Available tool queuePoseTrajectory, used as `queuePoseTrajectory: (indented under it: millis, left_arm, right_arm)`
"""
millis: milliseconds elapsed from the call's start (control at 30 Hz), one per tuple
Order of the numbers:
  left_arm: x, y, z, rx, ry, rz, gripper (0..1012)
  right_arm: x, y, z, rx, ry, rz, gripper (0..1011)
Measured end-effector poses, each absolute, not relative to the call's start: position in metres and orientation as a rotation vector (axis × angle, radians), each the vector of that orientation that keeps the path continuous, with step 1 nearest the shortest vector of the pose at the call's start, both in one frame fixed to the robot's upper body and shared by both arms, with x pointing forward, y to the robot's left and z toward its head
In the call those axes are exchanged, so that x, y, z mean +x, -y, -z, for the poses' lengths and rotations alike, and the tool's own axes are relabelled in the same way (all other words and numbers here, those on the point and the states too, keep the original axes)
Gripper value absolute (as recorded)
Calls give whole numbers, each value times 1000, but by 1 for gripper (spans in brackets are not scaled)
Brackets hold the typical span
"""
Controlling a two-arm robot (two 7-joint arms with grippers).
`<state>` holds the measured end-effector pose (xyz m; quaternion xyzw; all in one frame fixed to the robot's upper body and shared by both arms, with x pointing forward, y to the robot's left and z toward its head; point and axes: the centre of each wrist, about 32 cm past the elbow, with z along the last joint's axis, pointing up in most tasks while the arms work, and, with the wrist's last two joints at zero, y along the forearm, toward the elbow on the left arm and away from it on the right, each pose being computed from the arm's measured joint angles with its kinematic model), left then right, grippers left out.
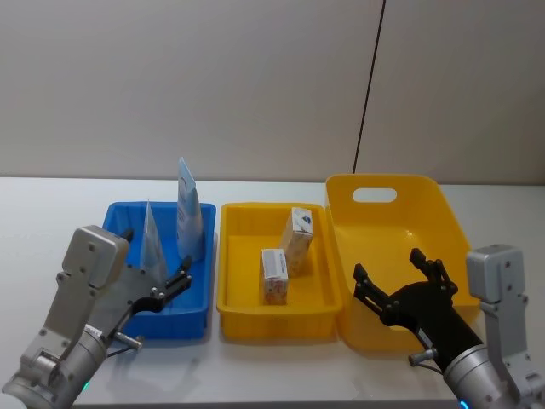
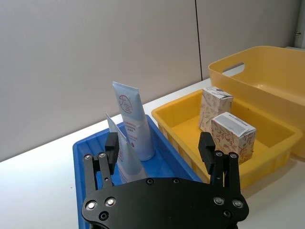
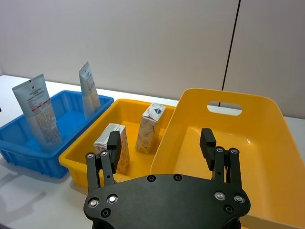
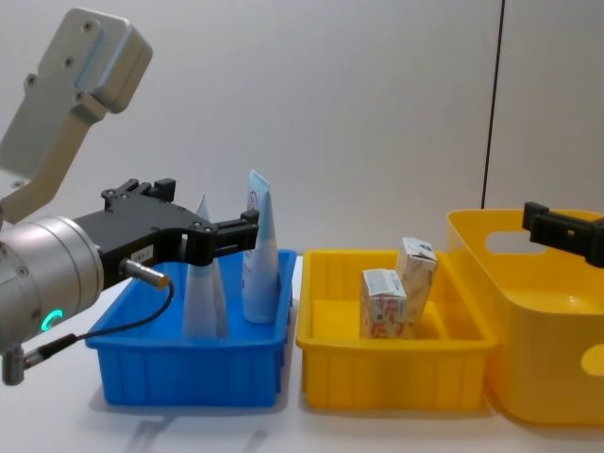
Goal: Bimanual collaborative sorting of washing and personal care products
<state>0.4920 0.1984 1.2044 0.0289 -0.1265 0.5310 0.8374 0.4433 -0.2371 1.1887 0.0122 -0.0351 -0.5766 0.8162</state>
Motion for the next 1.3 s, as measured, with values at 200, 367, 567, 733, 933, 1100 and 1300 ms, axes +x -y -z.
queuePoseTrajectory:
  millis: [200,367,567,733,933,1100,1300]
  left_arm:
    - [492,-198,-1204,61,268,-1124,1001]
    - [492,-198,-1204,61,268,-1124,1001]
    - [492,-198,-1204,61,267,-1124,1001]
    - [494,-199,-1205,55,258,-1123,1001]
    - [496,-201,-1206,33,219,-1129,1001]
    - [495,-202,-1206,15,169,-1147,1001]
    - [493,-205,-1205,-2,117,-1173,1001]
  right_arm:
    - [443,237,-1189,26,75,1229,1002]
    - [443,237,-1189,26,75,1229,1002]
    - [443,237,-1189,26,75,1229,1002]
    - [443,237,-1189,26,75,1229,1002]
    - [443,237,-1189,26,75,1229,1002]
    - [443,237,-1189,26,75,1229,1002]
    - [443,237,-1189,26,75,1229,1002]
